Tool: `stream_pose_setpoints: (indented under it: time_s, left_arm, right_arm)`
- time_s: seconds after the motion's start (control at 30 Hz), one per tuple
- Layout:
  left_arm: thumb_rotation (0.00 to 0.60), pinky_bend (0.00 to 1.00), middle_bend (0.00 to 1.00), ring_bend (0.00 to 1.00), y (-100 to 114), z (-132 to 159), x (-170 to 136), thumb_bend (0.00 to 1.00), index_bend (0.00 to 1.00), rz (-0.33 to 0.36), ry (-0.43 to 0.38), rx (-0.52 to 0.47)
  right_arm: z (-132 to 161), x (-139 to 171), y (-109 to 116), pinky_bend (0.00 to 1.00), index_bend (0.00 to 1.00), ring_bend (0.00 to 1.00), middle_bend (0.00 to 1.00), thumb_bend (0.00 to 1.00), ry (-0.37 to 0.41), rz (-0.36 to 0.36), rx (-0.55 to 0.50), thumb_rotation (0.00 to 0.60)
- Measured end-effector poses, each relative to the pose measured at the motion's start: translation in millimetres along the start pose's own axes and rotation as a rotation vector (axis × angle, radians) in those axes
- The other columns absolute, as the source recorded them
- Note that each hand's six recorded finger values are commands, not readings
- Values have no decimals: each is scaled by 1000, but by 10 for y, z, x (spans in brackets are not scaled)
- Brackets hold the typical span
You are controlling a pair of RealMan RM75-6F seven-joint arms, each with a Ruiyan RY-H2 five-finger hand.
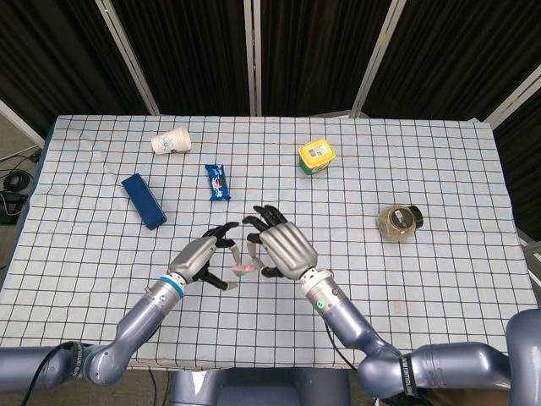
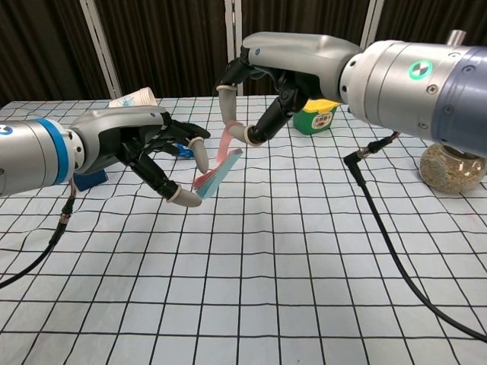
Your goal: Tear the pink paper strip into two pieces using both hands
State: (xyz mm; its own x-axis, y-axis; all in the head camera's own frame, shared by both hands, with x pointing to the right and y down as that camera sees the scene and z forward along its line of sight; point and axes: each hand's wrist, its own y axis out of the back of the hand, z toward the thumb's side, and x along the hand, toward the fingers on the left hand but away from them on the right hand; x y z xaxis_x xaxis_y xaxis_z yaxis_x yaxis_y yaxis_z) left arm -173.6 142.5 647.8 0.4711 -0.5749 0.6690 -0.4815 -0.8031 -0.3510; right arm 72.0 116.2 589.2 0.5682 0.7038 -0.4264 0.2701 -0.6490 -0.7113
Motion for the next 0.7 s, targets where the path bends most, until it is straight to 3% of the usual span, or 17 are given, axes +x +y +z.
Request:
stream_pose_setpoints:
  time_s: [0.23, 0.7]
  left_arm:
    - [600, 0, 0, 0, -26, 13, 9, 294, 526, 7, 1, -5]
    - [600, 0, 0, 0, -71, 2, 25, 321, 535, 9, 9, -14]
  right_arm:
    - [15, 16, -28, 0, 740, 0, 180, 483, 8, 9, -9, 600]
    - [20, 17, -27, 0, 743, 0, 180, 483, 11, 11, -8, 600]
